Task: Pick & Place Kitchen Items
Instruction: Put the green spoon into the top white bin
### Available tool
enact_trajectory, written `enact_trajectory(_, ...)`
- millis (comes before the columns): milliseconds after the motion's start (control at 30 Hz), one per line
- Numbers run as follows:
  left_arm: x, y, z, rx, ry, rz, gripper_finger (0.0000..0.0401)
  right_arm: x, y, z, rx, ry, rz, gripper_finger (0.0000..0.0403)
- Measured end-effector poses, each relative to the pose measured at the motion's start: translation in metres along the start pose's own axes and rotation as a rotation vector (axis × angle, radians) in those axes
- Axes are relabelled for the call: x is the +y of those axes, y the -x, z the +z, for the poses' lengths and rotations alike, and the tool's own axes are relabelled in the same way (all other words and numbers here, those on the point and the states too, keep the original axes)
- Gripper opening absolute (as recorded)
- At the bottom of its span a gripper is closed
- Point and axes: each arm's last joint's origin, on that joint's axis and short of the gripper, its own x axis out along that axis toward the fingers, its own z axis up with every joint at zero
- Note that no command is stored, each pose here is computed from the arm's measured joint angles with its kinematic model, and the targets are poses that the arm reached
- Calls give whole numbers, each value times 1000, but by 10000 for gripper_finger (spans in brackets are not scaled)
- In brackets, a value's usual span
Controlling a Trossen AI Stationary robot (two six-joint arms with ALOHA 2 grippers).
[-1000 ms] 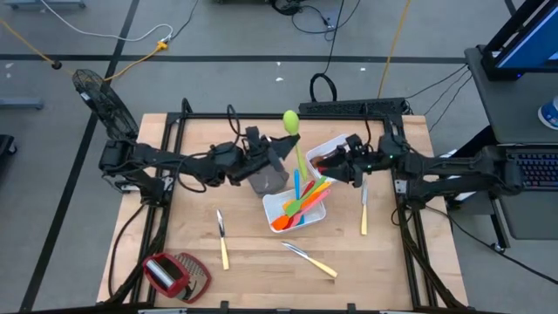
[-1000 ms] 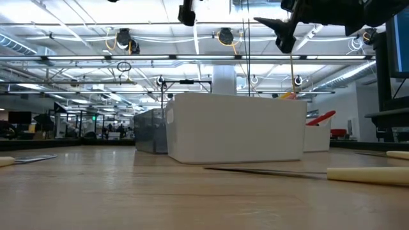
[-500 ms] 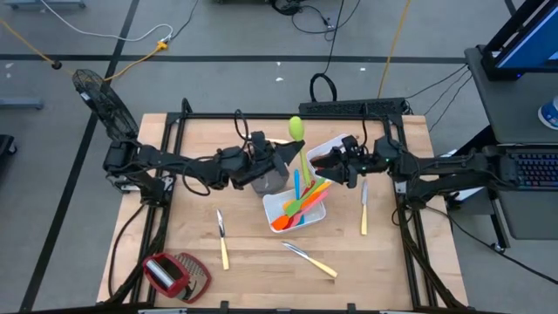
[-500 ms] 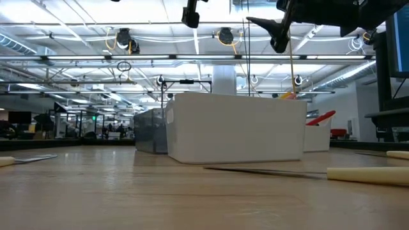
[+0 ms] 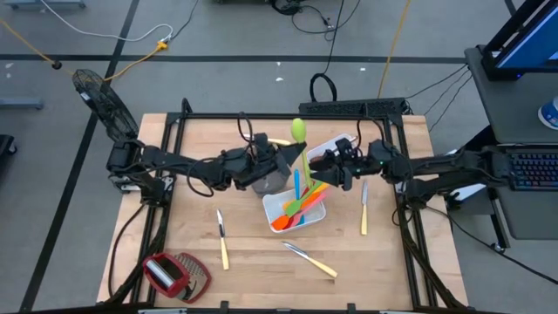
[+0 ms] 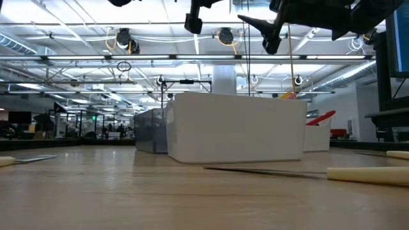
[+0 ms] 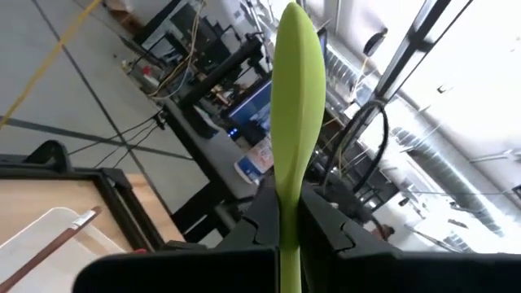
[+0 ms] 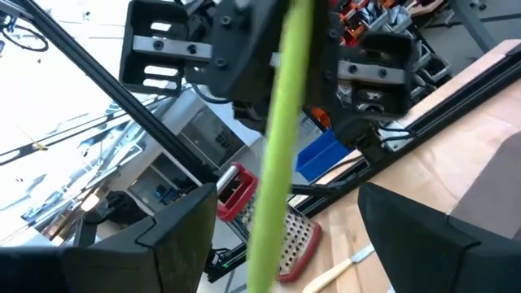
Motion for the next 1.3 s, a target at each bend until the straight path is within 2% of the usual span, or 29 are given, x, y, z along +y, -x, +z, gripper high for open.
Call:
enact_trajectory(233,6,-3,3,-4,-3,20,10,0,-15,7,2,11,6,287)
enact_trajectory(433,8,-5,5,-2,-26,18,10,-4,-21,10,16,19,-24,245)
enact_trajectory(700,14,-9,10,19,-32,-4,10,-15,-14,23,4,4,-57,151)
enact_trajectory(933,19,-11,11,41,-47,17,10,-21,-11,27,13,-13,-68,33)
enact_trajectory(1100,24,-15,16,87,-25,-15,21,-22,-10,28,8,22,-79,33)
enact_trajectory(1300,28,-17,19,122,18,-41,77,-28,-6,32,17,67,-100,33)
